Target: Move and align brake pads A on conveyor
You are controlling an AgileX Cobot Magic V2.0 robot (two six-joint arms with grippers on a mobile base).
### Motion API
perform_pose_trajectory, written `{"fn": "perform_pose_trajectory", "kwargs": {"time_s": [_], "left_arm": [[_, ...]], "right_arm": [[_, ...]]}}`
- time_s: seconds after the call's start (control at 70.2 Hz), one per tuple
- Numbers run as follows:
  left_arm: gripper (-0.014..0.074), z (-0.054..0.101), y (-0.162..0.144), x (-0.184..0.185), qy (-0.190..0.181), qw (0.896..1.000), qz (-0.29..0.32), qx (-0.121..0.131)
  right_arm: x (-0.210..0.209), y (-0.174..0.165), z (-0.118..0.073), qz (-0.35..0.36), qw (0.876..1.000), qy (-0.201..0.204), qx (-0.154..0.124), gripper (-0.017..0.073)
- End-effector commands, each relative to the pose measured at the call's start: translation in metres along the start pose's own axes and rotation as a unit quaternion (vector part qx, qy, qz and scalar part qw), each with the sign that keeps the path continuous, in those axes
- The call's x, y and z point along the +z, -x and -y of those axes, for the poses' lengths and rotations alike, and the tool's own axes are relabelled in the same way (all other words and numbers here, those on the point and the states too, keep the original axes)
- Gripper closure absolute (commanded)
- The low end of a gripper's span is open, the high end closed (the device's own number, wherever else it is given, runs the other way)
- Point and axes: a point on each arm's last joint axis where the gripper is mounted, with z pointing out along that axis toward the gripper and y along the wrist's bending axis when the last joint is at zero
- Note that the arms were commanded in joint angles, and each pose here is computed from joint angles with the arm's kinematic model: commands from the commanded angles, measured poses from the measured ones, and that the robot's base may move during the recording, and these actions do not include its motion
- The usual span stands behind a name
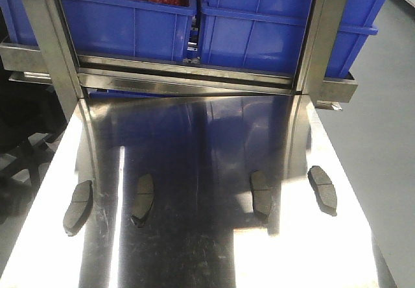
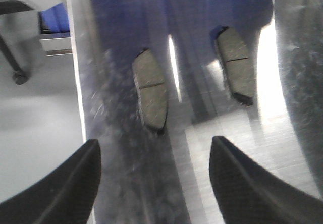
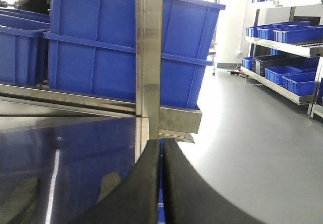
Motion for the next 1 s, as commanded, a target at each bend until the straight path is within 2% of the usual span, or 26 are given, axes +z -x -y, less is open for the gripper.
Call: {"fn": "perform_pose_trajectory", "kwargs": {"time_s": [0.0, 0.171, 0.299, 0.484, 0.57, 0.727, 0.983], "left_arm": [[0.0129, 0.003, 0.03, 0.004, -0.012, 1.0, 0.008, 0.008], [0.0129, 0.012, 0.048, 0.041, -0.027, 0.997, -0.065, 0.027], [0.0129, 0.022, 0.055, 0.071, -0.019, 0.992, -0.106, 0.064], [0.0129, 0.017, 0.066, 0.102, 0.018, 0.989, -0.141, 0.034], [0.0129, 0.017, 0.073, 0.111, 0.019, 0.989, -0.143, 0.028], [0.0119, 0.018, 0.08, 0.124, 0.02, 0.987, -0.155, 0.028], [0.007, 0.016, 0.073, 0.15, 0.022, 0.981, -0.191, 0.025]], "right_arm": [[-0.001, 0.004, 0.0, 0.036, 0.999, -0.003, -0.004, 0.0567], [-0.001, 0.004, 0.0, 0.036, 0.999, -0.003, -0.004, 0.0567], [-0.001, 0.004, 0.0, 0.036, 0.999, -0.003, -0.004, 0.0567], [-0.001, 0.004, 0.0, 0.036, 0.999, -0.003, -0.004, 0.0567], [-0.001, 0.004, 0.0, 0.036, 0.999, -0.003, -0.004, 0.0567], [-0.001, 0.004, 0.0, 0.036, 0.999, -0.003, -0.004, 0.0567], [-0.001, 0.004, 0.0, 0.036, 0.999, -0.003, -0.004, 0.0567]]}}
